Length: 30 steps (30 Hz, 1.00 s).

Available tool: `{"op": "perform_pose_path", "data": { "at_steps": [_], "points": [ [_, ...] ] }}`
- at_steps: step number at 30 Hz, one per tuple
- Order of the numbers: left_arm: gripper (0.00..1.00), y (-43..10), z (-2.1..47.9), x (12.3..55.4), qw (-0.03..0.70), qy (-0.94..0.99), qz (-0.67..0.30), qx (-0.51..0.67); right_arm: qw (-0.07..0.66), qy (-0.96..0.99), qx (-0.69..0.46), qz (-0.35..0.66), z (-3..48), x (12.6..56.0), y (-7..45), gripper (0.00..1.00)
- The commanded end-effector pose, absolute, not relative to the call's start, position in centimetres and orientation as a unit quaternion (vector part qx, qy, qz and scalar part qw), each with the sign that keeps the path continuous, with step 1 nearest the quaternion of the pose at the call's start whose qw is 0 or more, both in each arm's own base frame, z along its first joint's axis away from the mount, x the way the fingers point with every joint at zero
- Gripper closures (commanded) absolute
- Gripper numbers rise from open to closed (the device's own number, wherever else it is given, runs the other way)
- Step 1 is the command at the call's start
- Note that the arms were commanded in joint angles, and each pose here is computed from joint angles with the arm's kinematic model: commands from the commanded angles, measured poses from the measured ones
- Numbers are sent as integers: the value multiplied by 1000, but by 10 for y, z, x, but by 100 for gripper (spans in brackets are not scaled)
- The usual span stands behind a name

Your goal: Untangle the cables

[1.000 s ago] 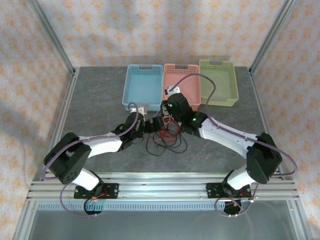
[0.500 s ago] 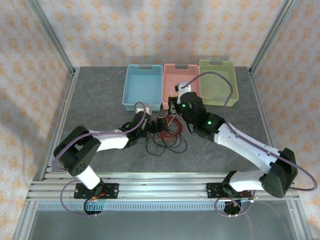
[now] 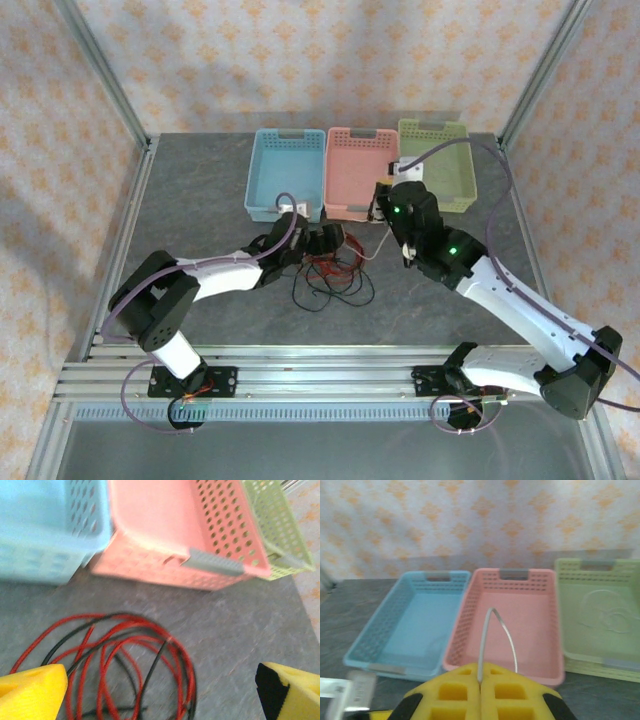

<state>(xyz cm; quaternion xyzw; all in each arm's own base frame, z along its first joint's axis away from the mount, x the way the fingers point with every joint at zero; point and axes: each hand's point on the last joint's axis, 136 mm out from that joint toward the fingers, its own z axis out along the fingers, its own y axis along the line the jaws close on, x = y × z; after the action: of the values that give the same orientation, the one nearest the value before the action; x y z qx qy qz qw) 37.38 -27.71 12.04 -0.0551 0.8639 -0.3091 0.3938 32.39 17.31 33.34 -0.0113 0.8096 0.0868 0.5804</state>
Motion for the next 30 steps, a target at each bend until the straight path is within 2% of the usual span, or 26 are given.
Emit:
{"op": "perform_pose_path", "data": {
  "at_steps": [1, 16, 25, 30],
  "points": [
    [2, -286, 133, 389, 413, 861, -296, -36, 597, 802, 31, 14, 354, 325, 132, 100],
    [1, -323, 221, 418, 467, 817, -337, 17, 581, 804, 119, -45, 360, 362, 56, 100],
    [1, -345, 239, 441, 483, 806, -341, 36, 546, 823, 149, -46, 330, 418, 32, 100],
    [1, -365, 253, 458, 495, 792, -354, 48, 528, 833, 163, -15, 314, 455, 23, 100]
  ]
}}
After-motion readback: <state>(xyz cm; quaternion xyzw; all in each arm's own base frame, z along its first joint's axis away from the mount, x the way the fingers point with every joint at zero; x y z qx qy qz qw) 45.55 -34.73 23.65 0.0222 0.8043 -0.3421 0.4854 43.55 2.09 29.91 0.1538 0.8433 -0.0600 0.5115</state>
